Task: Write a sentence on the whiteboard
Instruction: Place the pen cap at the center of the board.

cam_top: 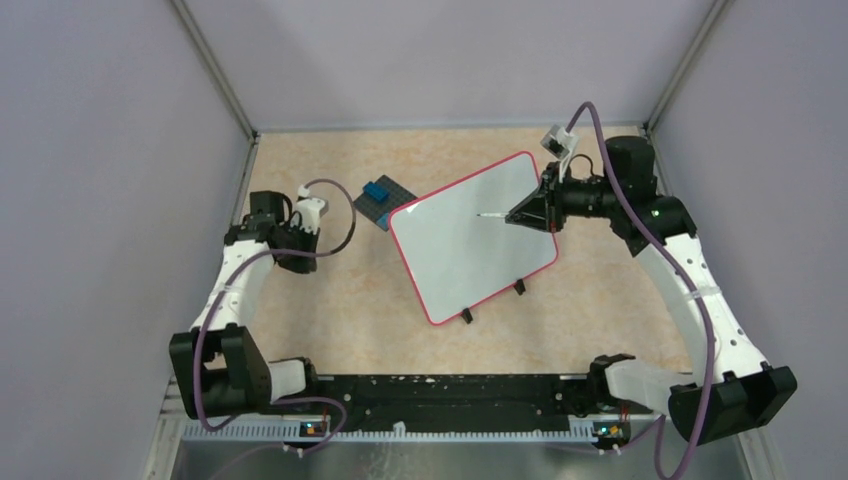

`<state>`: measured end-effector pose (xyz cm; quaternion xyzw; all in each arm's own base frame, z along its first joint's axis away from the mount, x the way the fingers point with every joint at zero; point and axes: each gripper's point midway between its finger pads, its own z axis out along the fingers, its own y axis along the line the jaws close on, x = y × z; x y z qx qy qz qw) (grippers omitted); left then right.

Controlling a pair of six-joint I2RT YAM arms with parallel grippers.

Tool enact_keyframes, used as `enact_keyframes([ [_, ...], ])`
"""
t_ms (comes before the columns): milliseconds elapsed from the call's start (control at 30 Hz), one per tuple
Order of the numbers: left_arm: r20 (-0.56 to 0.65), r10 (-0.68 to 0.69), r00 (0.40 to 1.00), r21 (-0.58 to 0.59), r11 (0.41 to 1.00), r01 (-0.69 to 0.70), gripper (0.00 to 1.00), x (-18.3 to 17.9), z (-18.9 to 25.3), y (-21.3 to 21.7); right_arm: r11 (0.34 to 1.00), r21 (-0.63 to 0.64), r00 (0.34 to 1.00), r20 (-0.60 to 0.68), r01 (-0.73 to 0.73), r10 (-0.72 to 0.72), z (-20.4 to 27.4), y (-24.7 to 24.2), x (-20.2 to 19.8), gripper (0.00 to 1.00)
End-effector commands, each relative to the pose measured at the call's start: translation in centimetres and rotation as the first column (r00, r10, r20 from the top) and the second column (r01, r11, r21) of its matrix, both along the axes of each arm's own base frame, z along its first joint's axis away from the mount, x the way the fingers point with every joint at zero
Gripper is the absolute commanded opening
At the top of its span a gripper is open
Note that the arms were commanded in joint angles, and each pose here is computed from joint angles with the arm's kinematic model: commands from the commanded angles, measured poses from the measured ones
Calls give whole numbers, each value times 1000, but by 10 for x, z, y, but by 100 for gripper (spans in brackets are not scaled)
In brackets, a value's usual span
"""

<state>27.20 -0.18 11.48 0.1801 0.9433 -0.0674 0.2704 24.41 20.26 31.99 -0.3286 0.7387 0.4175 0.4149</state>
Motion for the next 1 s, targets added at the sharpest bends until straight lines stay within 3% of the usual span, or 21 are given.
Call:
enact_keyframes([
  [0,-30,-5,1000,70,998,7,0,4,-23,5,1000,-5,996,80,-23,24,3,-2,-4,0],
  [533,-160,-32,987,145,988,56,3,4,-76,-7,999,3,996,81,-36,35,-7,4,-5,0],
  [967,-190,-42,981,143,987,70,17,3,-90,-11,998,-27,996,76,-54,56,-18,11,-7,0],
])
